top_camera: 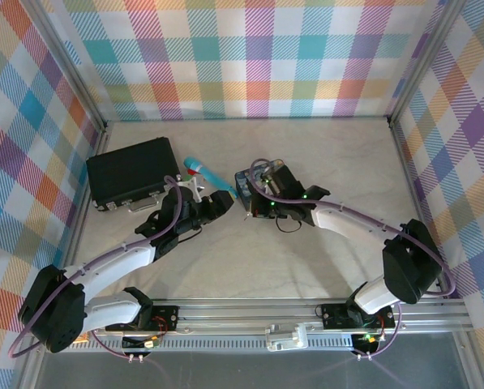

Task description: Unlock the padlock with the key

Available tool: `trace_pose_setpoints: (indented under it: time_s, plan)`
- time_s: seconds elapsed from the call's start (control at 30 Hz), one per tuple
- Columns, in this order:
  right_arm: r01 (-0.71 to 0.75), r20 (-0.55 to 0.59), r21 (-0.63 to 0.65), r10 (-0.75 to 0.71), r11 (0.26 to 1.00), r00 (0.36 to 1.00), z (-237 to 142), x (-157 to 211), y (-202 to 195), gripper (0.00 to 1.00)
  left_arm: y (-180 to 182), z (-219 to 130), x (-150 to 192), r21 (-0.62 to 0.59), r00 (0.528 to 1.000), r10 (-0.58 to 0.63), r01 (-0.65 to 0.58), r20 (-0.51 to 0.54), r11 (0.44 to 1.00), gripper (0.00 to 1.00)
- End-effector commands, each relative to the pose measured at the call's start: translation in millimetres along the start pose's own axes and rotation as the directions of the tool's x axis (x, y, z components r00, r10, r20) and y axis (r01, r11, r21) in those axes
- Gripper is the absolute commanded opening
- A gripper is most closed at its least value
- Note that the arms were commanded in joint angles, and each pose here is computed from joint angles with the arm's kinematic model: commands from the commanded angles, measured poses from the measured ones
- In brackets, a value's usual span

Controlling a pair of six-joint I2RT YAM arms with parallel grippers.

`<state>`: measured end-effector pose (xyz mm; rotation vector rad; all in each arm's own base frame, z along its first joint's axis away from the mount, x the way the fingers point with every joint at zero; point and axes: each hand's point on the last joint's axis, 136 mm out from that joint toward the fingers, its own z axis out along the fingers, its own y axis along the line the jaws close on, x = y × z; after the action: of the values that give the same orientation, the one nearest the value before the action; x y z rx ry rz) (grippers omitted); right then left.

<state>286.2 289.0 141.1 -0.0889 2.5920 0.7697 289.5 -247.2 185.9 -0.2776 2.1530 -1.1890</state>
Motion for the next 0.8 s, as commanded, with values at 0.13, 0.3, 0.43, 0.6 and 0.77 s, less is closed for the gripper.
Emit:
trace_pose_setpoints:
  time_s: [0.13,0.3,0.43,0.6,0.77]
  plan:
    - [-0.095,0.069,0.049,0.091,0.994,0.993,-9,-13,-11,0.00,-31,15,12,0.070,0.998,0.060,-0.058,-0.033,0.996,0.48]
    - [-0.110,0.080,0.033,0.107,0.993,0.991,-10,-14,-9,0.00,-41,24,20,0.083,0.994,0.094,-0.089,-0.057,0.993,0.47]
    - [-0.112,0.083,0.025,0.109,0.993,0.991,-10,-14,-8,0.00,-47,31,24,0.097,0.992,0.102,-0.095,-0.074,0.991,0.42]
    - [-0.114,0.087,0.007,0.113,0.993,0.990,-12,-15,-6,0.00,-46,41,31,0.100,0.991,0.096,-0.087,-0.097,0.991,0.33]
    - [-0.114,0.086,-0.010,0.115,0.993,0.990,-13,-15,-3,0.00,-42,47,34,0.087,0.991,0.086,-0.077,-0.102,0.993,0.33]
